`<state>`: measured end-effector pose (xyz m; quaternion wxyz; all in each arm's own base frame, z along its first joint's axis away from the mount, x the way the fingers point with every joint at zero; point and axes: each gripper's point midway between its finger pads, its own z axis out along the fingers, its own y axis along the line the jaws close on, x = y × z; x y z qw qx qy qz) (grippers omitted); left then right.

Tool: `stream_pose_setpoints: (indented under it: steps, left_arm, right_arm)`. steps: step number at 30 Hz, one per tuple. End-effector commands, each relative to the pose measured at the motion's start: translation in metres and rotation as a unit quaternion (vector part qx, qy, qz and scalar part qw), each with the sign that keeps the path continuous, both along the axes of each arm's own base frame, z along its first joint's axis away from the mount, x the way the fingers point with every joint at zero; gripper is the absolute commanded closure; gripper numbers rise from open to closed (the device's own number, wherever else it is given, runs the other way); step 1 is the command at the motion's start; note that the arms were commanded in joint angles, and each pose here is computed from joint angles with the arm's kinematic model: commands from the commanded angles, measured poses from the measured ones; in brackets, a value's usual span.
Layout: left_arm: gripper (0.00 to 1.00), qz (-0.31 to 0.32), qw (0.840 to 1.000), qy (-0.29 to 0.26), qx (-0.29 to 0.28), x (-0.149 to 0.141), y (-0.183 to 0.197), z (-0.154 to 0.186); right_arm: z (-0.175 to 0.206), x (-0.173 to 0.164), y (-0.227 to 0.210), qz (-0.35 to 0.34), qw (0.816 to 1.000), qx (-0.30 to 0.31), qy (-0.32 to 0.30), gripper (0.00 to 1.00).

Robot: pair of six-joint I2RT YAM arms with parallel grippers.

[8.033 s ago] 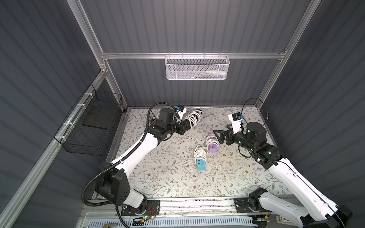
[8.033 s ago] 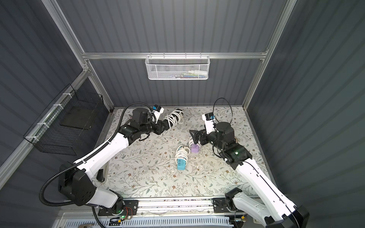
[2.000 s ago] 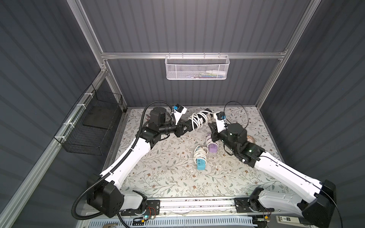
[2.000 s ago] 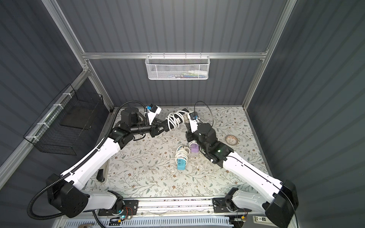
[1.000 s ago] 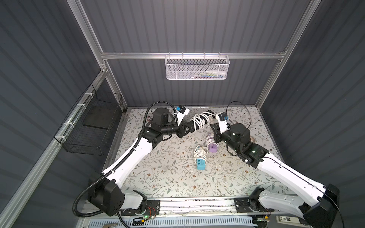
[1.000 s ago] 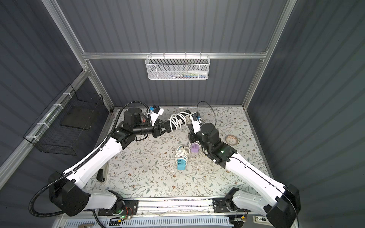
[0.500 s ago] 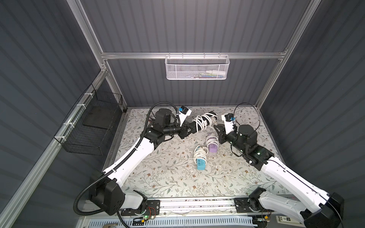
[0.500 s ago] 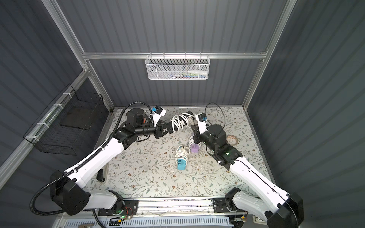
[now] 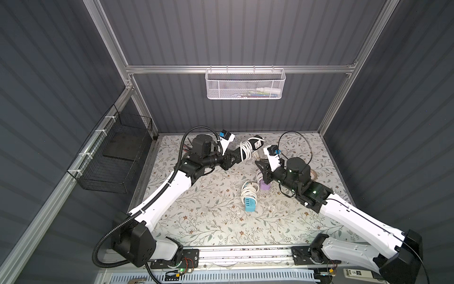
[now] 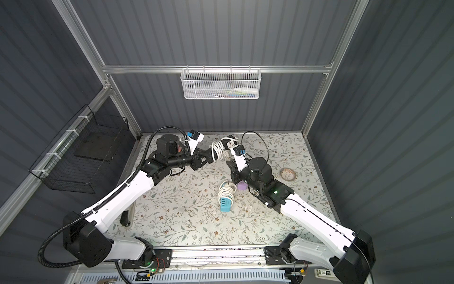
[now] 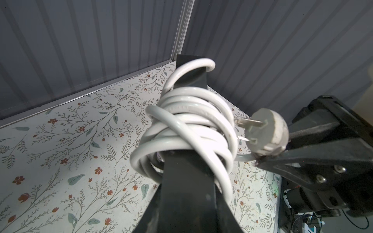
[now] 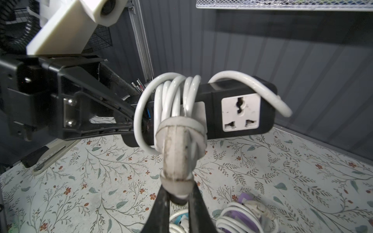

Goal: Unwrap the cord wrapped around the power strip
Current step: Remove the plug from the socket, then unwrap the power cord from the power strip.

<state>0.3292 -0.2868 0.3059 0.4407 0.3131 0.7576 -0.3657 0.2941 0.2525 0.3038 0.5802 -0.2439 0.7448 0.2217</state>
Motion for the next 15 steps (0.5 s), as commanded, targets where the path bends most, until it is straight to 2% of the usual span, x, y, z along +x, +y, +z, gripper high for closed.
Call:
stream_pose_setpoints:
  steps: [1, 3, 7, 15]
  left_arm:
    - [1.0, 0.106, 0.993, -0.055, 0.004, 0.04, 0.03, 0.022]
    - [1.0, 0.109, 0.992, -0.059, 0.004, 0.039, 0.032, 0.024]
    - [1.0, 0.102, 0.993, -0.066, -0.013, 0.036, 0.03, 0.035]
    - [1.0, 0.055, 0.994, -0.075, -0.055, 0.015, 0.021, 0.058]
  right_arm:
    - [0.023, -0.005, -0.008, -0.019, 0.999, 0.032, -0.035, 1.0]
    - [0.024, -0.004, -0.021, -0.038, 0.997, 0.055, -0.033, 1.0]
    - [0.011, 0.006, -0.043, -0.049, 0.99, 0.132, 0.013, 1.0]
    - [-0.027, 0.037, -0.042, -0.057, 0.971, 0.215, 0.084, 1.0]
